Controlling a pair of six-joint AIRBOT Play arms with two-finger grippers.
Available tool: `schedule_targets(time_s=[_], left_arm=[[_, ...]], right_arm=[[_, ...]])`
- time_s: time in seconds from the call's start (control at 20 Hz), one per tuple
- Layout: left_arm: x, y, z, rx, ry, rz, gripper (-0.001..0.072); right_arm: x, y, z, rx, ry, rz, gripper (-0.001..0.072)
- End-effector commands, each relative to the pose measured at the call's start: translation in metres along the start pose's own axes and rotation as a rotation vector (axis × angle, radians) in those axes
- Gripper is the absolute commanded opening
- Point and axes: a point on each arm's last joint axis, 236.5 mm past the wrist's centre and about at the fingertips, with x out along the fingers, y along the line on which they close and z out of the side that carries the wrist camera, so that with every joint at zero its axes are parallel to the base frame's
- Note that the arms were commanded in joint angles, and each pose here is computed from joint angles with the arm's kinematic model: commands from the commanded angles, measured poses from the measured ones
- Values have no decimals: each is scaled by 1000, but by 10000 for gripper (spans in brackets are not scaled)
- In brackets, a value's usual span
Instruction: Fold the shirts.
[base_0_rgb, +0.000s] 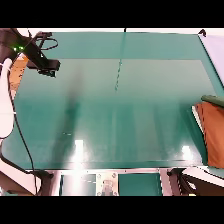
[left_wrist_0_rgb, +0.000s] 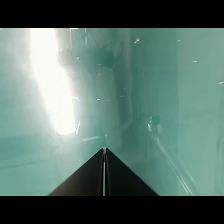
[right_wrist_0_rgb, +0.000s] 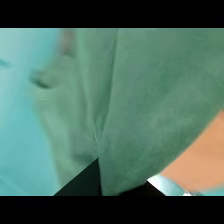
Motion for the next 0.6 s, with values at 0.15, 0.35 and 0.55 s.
schedule_targets(time_s=[0.15, 0.35, 0.55], left_arm=[[-1, -10, 11, 3, -46, -45, 27], [-1, -10, 11, 3, -47, -45, 27], [-2, -12, 19, 30, -83, -49, 27]], right_arm=[[67, -82, -53, 89, 231, -282, 18], [101, -138, -95, 84, 382, -485, 40], [107, -136, -105, 90, 450, -500, 649]])
